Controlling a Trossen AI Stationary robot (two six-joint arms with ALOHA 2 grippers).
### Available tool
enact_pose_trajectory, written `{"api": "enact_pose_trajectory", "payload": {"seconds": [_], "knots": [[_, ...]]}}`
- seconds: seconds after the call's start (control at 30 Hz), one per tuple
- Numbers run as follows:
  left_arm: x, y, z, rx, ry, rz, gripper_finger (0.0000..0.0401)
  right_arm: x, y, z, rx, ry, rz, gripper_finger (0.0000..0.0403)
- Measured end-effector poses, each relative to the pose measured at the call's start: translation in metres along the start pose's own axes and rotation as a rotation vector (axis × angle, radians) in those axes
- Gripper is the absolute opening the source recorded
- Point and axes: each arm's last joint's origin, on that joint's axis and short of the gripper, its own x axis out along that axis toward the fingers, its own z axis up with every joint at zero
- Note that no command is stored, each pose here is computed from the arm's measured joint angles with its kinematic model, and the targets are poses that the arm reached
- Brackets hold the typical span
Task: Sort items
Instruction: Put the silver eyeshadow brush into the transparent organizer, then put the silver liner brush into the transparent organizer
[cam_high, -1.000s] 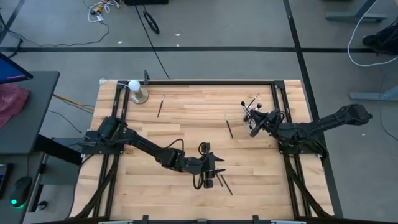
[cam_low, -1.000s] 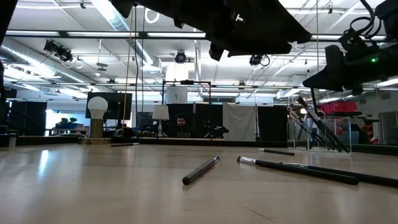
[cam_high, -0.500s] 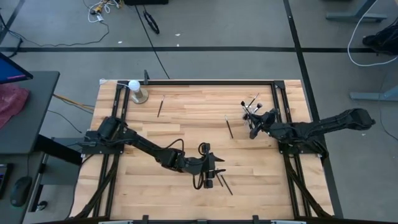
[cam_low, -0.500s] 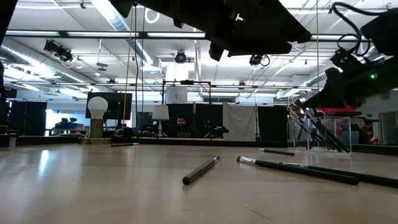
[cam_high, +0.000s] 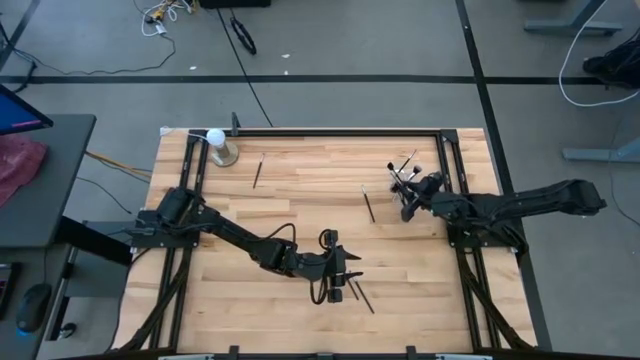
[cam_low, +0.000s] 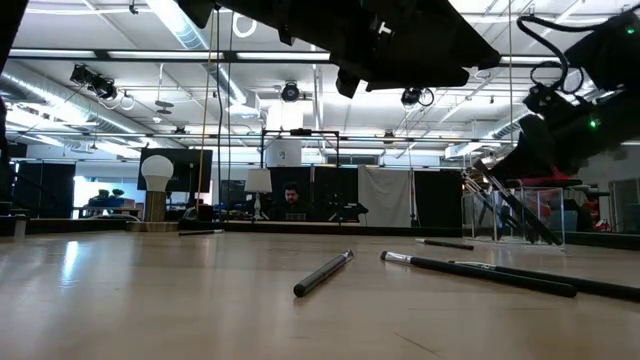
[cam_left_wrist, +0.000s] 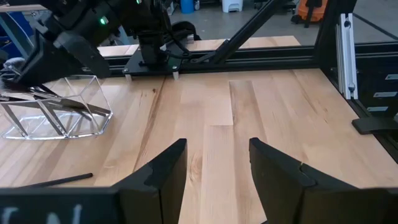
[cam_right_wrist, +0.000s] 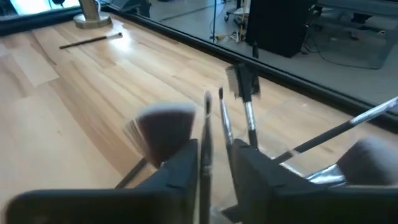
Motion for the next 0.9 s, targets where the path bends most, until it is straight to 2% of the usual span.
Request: {"api": "enact_pose_trajectory", "payload": {"seconds": [0.2, 0.33, 0.5, 0.57, 0.67, 0.8, 0.9], "knots": [[0.0, 0.0, 0.0, 0.0, 0.0, 0.0, 0.0174, -0.013, 0.006, 0.044, -0.031, 0.031, 0.012, 0.0189], [0.0, 0.0, 0.0, -0.004, 0.0, 0.0, 0.0174, -0.024, 0.009, 0.077, -0.006, 0.007, 0.062, 0.0223], [0.0, 0.0, -0.002, 0.006, 0.015, 0.001, 0.0174, -0.032, 0.027, 0.098, 0.003, -0.025, 0.294, 0.0222], [-0.002, -0.002, -0.004, 0.023, 0.039, 0.02, 0.0174, -0.031, 0.041, 0.098, -0.025, -0.025, 0.393, 0.0214], [-0.011, -0.004, -0.001, 0.047, 0.063, 0.098, 0.0174, -0.027, 0.066, 0.089, -0.083, 0.001, 0.474, 0.0198], [-0.031, -0.01, 0.002, 0.076, 0.131, 0.21, 0.0174, -0.014, 0.099, 0.068, -0.156, 0.056, 0.513, 0.0176], [-0.042, -0.013, -0.001, 0.085, 0.203, 0.216, 0.0174, -0.001, 0.12, 0.047, -0.21, 0.111, 0.534, 0.0162]]}}
